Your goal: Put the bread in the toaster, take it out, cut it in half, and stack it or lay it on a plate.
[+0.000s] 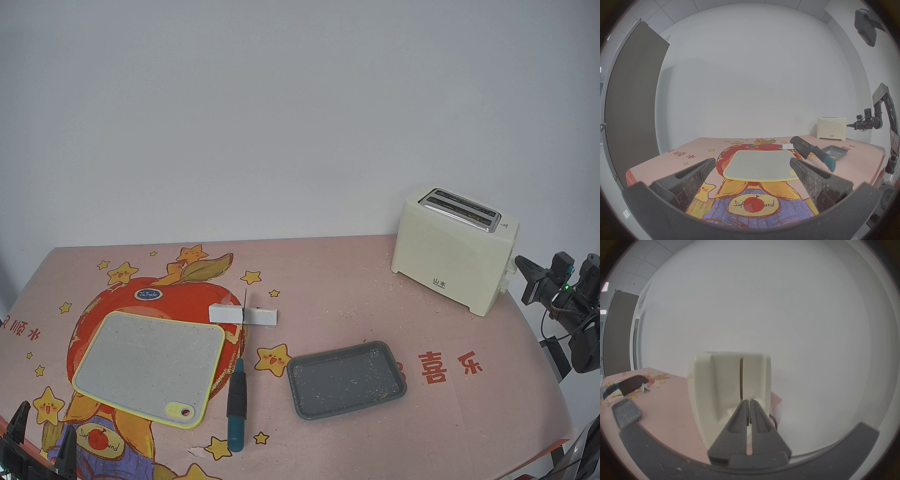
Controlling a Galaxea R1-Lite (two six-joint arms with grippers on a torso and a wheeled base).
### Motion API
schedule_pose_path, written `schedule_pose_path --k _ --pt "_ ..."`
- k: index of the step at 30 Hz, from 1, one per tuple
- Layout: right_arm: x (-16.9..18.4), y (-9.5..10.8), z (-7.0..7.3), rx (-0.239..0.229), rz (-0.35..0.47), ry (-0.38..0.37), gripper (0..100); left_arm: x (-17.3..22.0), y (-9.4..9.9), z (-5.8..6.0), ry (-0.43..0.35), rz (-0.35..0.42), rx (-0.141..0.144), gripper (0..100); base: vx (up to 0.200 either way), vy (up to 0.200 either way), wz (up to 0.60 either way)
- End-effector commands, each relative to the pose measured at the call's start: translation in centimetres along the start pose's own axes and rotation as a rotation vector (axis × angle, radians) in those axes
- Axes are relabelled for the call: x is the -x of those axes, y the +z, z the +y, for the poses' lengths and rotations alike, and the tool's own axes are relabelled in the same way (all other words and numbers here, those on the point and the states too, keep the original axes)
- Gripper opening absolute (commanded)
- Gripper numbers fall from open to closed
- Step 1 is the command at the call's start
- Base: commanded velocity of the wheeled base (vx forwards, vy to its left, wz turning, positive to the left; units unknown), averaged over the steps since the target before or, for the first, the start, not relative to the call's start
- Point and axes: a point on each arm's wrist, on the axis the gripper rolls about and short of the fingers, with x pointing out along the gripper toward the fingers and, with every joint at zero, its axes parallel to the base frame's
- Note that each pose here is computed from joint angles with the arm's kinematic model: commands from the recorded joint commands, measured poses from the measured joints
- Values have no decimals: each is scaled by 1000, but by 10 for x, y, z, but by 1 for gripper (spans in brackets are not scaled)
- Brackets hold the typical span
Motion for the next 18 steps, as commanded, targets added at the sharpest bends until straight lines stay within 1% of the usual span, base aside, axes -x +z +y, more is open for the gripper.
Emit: schedule_pose_path --k 1,3,18 --pt "12 32 -4 17 -119 -7 0 0 -5 0 0 6 0 100 0 0 0" --pt "15 34 -4 18 -123 5 0 0 -5 0 0 6 0 100 0 0 0" --pt "18 31 1 21 -109 19 0 0 -5 0 0 6 0 100 0 0 0"
